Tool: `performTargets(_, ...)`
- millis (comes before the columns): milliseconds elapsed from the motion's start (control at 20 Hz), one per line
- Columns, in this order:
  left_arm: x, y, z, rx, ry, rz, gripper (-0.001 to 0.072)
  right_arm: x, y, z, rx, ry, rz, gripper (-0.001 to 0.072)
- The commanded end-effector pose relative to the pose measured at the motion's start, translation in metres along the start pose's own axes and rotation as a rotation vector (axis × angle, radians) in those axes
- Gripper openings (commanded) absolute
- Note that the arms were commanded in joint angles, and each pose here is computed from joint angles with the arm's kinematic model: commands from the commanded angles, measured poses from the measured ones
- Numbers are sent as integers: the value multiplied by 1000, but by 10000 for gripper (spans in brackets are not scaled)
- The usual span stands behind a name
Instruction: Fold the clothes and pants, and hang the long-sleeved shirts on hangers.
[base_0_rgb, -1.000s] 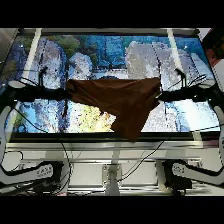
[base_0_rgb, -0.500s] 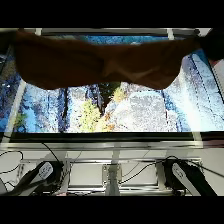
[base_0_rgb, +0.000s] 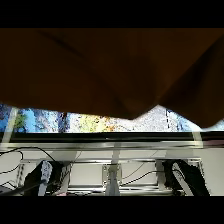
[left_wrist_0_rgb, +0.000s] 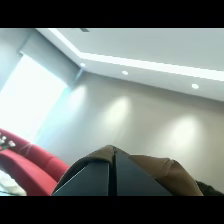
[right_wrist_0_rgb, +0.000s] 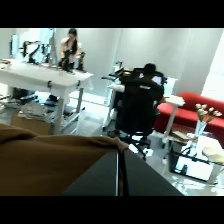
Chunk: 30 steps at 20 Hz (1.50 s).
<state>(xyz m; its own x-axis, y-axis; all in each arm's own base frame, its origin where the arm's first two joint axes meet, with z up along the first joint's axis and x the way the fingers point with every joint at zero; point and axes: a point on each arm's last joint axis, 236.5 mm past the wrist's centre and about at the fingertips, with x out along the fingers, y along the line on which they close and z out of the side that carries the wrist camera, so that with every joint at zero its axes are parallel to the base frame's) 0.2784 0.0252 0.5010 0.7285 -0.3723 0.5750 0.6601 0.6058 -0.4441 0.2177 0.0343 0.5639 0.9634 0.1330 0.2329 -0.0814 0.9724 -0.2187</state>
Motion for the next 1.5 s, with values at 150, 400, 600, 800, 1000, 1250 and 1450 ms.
performTargets(150,-3,-26,-9,114,28,50,12,-16,12,-42,-13,209,36,8)
performTargets(400,-18,1,-52,326,230,257,12,-25,28,-93,1,426,119,8)
performTargets(600,-66,55,-101,339,519,530,11,-34,45,-168,64,718,235,9)
performTargets(800,-71,13,-143,256,679,381,11,-24,83,-165,171,694,414,8)
performTargets(1000,-96,88,-110,304,618,695,8,27,25,-227,185,755,188,6)
performTargets(1250,-170,201,-246,-183,1173,792,8,38,67,-469,481,1343,332,6)
performTargets(1450,-182,220,-367,-103,1608,602,8,11,126,-541,531,1625,516,8)
